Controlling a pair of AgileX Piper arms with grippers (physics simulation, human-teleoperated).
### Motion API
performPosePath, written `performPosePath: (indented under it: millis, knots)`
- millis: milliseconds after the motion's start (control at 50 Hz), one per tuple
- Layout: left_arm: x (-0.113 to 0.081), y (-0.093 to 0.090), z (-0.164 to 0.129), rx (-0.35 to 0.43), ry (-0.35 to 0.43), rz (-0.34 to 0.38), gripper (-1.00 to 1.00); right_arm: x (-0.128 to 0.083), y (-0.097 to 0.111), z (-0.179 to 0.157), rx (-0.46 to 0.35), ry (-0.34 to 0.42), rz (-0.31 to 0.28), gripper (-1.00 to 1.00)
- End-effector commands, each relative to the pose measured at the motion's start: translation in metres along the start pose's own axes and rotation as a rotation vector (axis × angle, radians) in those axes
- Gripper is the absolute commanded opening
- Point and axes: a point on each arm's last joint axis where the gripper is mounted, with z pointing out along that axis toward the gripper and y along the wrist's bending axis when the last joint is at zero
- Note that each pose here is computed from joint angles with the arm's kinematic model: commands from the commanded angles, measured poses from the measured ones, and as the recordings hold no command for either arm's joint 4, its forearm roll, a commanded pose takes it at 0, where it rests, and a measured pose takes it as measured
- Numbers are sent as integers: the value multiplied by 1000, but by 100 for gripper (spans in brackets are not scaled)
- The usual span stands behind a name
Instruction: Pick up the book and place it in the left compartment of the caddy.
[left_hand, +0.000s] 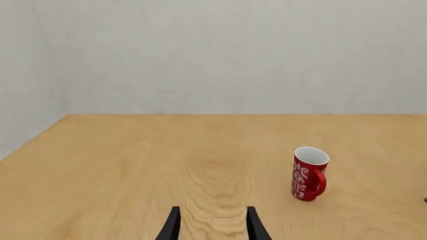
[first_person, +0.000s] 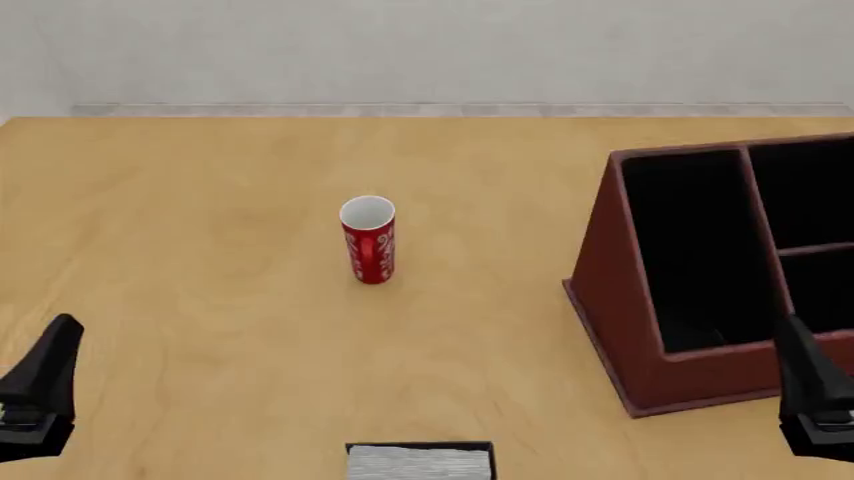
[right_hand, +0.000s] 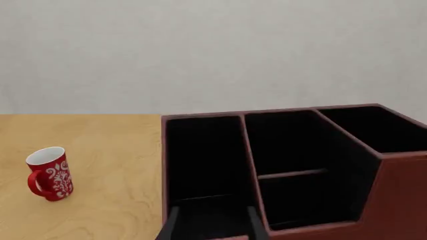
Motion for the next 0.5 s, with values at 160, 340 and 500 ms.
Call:
performPosePath:
  millis: [160, 340, 500]
  knots:
    - [-1, 0, 0, 0, 0, 0, 100, 0, 0, 0, 0, 1, 0, 100]
    - [-1, 0, 0, 0, -2, 3, 100, -11, 0, -1, -7, -47, 21, 100]
    - [-2, 0, 0, 0, -3, 3, 100, -68, 6, -9, -137, -87, -7, 100]
